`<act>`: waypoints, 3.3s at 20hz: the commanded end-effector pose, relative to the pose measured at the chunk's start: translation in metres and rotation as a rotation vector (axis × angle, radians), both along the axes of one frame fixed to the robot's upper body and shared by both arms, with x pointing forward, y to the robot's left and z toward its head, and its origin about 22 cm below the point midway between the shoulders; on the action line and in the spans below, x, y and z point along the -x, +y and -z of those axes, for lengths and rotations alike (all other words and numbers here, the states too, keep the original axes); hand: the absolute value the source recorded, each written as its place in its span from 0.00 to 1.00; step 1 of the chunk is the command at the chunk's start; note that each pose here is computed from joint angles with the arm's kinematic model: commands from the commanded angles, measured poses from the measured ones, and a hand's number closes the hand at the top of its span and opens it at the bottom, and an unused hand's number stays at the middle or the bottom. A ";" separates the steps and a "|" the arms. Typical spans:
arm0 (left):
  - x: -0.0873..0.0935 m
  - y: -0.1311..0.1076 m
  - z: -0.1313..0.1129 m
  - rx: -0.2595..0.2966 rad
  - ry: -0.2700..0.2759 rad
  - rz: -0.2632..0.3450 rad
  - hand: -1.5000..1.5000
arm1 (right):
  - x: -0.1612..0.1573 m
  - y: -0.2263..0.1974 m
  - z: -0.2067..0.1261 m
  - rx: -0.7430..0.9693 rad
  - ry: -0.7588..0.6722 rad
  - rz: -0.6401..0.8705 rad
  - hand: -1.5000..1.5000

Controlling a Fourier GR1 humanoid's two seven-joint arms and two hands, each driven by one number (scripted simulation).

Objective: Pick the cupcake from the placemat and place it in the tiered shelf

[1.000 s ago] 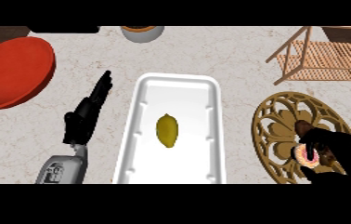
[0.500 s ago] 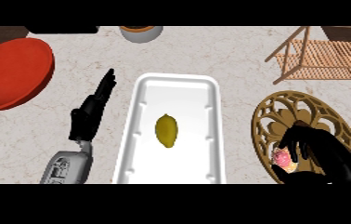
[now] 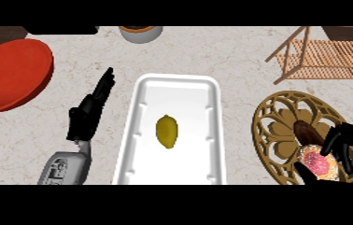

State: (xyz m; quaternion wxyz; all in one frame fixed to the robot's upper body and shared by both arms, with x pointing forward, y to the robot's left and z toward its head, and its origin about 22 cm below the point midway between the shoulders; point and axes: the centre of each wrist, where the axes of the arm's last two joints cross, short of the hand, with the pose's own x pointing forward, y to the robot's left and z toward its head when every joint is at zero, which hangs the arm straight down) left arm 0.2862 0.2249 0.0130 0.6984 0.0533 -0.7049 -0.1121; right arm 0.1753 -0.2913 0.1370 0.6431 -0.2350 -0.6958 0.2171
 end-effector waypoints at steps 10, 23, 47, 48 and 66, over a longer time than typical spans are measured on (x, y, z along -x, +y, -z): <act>0.006 -0.020 0.001 0.005 -0.005 0.018 0.50 | 0.010 -0.052 -0.110 0.030 -0.212 0.328 1.00; 0.004 -0.006 0.003 0.001 -0.002 0.011 0.50 | -0.039 -0.107 -0.169 0.057 -0.298 0.517 1.00; 0.013 -0.014 0.007 0.001 -0.023 0.028 0.50 | -0.150 -0.152 -0.136 0.344 -0.457 0.617 1.00; -0.001 0.002 -0.010 -0.002 -0.013 0.028 0.50 | -0.161 -0.138 -0.139 0.347 -0.483 0.595 1.00; 0.010 -0.014 0.010 0.002 -0.025 0.043 0.50 | -0.193 -0.200 -0.106 -0.029 -0.568 0.591 1.00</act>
